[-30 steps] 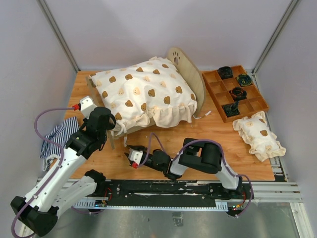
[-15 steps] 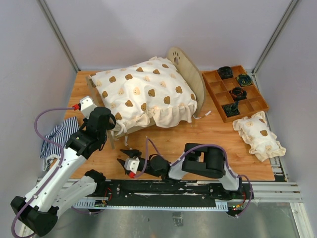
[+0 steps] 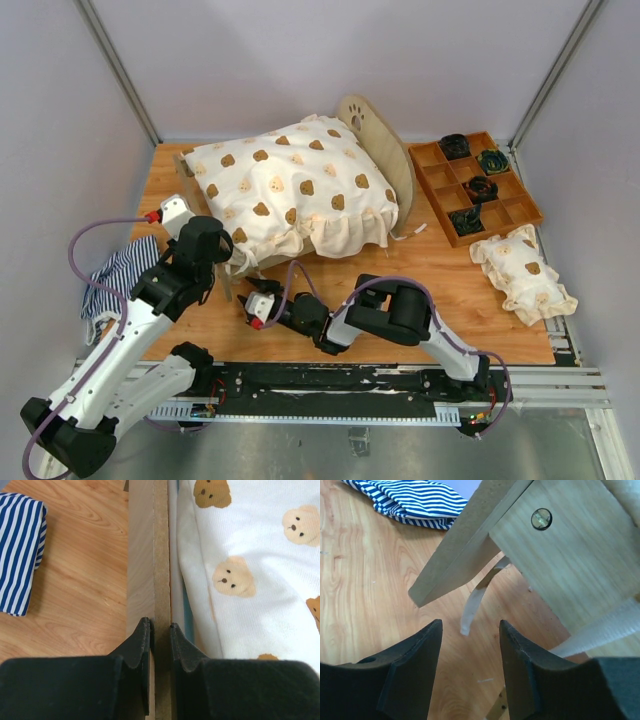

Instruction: Set up the pet bed

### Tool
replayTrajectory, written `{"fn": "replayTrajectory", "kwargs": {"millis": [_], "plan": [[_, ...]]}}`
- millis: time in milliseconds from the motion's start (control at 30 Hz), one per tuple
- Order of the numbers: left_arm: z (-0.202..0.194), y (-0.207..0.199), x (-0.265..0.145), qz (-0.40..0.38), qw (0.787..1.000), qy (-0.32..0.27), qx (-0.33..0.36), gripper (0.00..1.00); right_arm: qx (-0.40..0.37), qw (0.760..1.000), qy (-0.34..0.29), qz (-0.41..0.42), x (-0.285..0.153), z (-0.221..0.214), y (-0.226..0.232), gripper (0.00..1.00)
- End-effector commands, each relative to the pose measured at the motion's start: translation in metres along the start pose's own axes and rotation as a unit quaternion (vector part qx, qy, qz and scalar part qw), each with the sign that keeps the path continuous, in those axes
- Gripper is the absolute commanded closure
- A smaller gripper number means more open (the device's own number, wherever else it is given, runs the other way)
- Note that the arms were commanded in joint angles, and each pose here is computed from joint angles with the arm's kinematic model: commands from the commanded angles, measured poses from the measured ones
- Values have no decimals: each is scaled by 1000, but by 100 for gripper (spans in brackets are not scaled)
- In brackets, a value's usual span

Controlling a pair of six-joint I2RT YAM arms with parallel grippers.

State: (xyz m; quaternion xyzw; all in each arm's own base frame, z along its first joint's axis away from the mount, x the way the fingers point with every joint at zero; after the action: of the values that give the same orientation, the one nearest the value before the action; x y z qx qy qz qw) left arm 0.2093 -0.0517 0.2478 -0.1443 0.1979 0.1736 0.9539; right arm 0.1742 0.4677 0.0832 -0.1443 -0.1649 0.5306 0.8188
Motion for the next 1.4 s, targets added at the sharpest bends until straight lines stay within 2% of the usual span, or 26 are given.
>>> {"fn": "replayTrajectory", "kwargs": {"millis": [0,267,333,433,467,500,633,900,1033,1233,1267,1367], "plan": [[59,-32,-25,-101,984,-77,-124,100,6,1000,-26,-3,16,0,-3,49],[61,-33,-27,-104,984,-77,-125,100,12,1000,-13,-20,39,-12,-10,48],[61,-32,-26,-103,984,-79,-125,100,15,999,-12,-25,42,-14,-13,51],[60,-31,-23,-95,984,-85,-125,100,14,1000,-16,-12,41,-12,-11,87],[59,-30,-21,-90,984,-89,-127,100,14,1000,-16,-2,38,-13,-8,97],[58,-30,-19,-86,984,-92,-129,100,16,1000,-11,8,33,-15,-5,100],[60,-32,-16,-85,983,-102,-128,100,39,997,29,55,8,-25,7,100],[63,-34,-4,-64,984,-128,-104,100,53,994,30,96,-45,-4,31,100],[52,-36,10,-49,986,-131,-90,100,86,989,47,106,-55,6,41,100],[27,-41,34,-35,990,-111,-77,100,157,984,50,73,-53,26,33,100],[24,-40,37,-31,991,-107,-77,99,163,982,61,68,-51,26,32,100],[16,-37,41,-27,992,-97,-79,88,178,977,97,62,-46,21,34,100]]}}
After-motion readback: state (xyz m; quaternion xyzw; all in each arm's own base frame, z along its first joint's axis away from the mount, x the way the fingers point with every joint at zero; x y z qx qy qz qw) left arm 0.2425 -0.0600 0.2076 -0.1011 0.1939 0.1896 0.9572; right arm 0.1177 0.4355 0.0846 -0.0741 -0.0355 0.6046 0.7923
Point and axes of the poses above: each gripper's point midway between its finger pads, its own x axis out along the fingers, its own y axis along the line the jaws close on, z = x × y, the point moved 6 cm from there along -x, back along the fingers, and after that the axes turned 6 degrees about x, right-handed, at the moved point
